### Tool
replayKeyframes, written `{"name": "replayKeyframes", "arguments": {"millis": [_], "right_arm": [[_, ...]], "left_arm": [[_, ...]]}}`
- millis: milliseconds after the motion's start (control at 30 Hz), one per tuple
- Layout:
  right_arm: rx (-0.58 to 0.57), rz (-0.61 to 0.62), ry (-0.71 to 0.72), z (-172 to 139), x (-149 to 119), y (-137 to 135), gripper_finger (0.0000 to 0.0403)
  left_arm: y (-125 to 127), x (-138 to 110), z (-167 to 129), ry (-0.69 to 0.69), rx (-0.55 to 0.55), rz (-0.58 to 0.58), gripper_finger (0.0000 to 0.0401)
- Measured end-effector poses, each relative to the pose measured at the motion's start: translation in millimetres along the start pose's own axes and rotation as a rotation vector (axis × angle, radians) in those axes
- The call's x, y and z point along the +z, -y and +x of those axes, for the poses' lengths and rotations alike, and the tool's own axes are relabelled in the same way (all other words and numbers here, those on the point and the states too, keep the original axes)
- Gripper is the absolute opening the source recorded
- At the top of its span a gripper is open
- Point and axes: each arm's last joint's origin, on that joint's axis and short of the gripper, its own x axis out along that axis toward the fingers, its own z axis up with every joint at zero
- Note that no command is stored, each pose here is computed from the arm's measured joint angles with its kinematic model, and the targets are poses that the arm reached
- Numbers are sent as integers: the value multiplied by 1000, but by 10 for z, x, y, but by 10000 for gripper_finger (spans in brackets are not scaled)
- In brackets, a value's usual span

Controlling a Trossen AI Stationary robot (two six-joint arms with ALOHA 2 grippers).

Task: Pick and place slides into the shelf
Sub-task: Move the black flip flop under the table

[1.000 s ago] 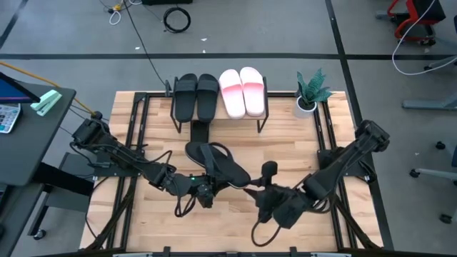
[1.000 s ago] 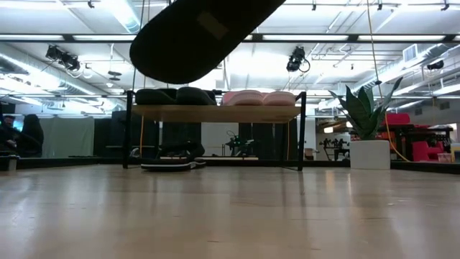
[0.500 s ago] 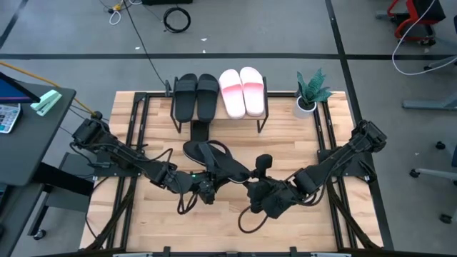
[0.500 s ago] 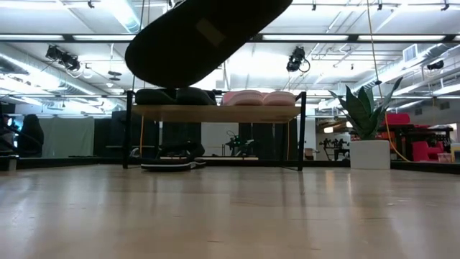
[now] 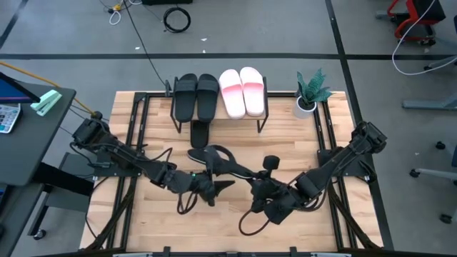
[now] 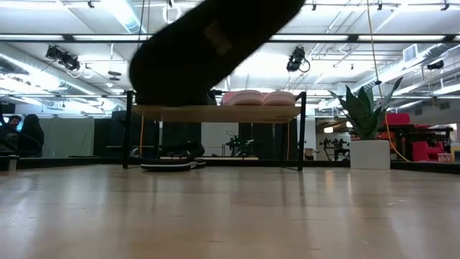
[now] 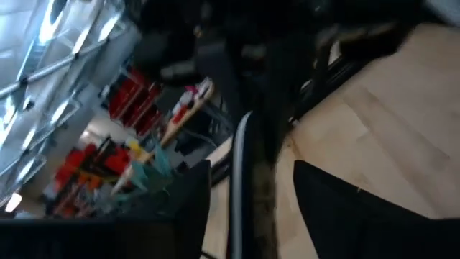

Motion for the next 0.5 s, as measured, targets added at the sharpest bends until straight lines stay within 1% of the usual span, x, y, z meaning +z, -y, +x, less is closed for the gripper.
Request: {"name": "replayKeyframes", "arguments": {"millis": [133,267,367,500], "right_arm": [[-20,74,-63,-68,-124,-4,52],[-36,123,-100,-138,-222,-39,52],[-33,83,-104,-141,-275,-152,52],[-73,-59,-109,-49,-372,-327,52]], "left_arm": [[57,100,-93,35,5,37,217],[101,173,-190,23,40,13,213],[146,202,-243,10,48,-69,203],[218,221,-303,5,21,-153,188]]}}
